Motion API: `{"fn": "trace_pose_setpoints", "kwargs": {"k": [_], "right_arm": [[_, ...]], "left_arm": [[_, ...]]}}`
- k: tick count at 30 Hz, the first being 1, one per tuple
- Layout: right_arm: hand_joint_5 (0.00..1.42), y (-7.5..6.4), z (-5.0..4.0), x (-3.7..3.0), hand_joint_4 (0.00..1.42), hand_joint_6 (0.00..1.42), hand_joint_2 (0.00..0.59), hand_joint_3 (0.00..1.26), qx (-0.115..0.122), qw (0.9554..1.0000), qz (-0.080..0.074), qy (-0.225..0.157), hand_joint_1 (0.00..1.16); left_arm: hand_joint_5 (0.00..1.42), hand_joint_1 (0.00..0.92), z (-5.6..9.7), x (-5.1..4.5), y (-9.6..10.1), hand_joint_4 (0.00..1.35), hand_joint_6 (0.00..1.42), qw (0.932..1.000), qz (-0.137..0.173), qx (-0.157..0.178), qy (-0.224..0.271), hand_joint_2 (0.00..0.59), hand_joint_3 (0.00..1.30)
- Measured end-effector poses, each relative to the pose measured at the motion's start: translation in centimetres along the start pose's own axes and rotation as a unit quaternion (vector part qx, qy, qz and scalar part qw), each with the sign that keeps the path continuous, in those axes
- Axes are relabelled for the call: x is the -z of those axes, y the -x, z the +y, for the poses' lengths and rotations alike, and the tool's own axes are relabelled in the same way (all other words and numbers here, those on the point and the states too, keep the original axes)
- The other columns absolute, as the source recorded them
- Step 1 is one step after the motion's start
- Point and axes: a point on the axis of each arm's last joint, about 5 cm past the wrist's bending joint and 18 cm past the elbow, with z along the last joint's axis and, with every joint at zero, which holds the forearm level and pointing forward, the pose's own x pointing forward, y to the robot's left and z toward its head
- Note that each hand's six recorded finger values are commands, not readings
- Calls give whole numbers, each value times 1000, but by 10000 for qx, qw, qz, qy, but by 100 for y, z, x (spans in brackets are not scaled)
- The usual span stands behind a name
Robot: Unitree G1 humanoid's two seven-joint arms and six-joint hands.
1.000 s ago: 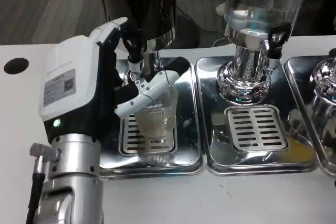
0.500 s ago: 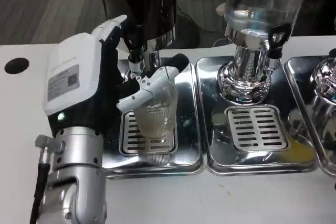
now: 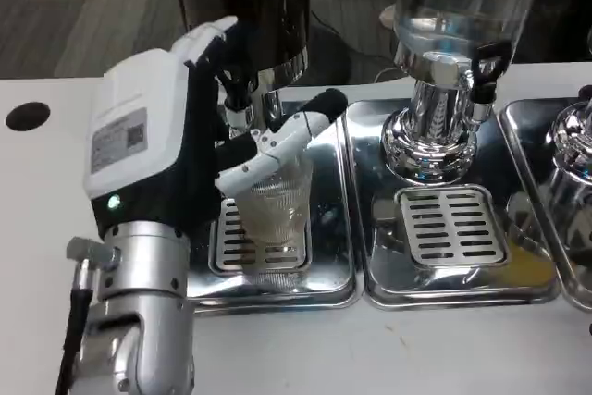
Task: Grasp the cup under the faucet to collect the drink, then remove the cup.
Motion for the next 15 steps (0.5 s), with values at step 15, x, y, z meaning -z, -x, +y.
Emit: {"fn": "trace_pose_setpoints", "kwargs": {"k": [15], "right_arm": [[72,17,-2,17,99,0,347,265,7,10000,12,-84,477]], "left_arm": [[832,93,-55,51,-50,222,921,9994,204,281,-52,61,282]]}}
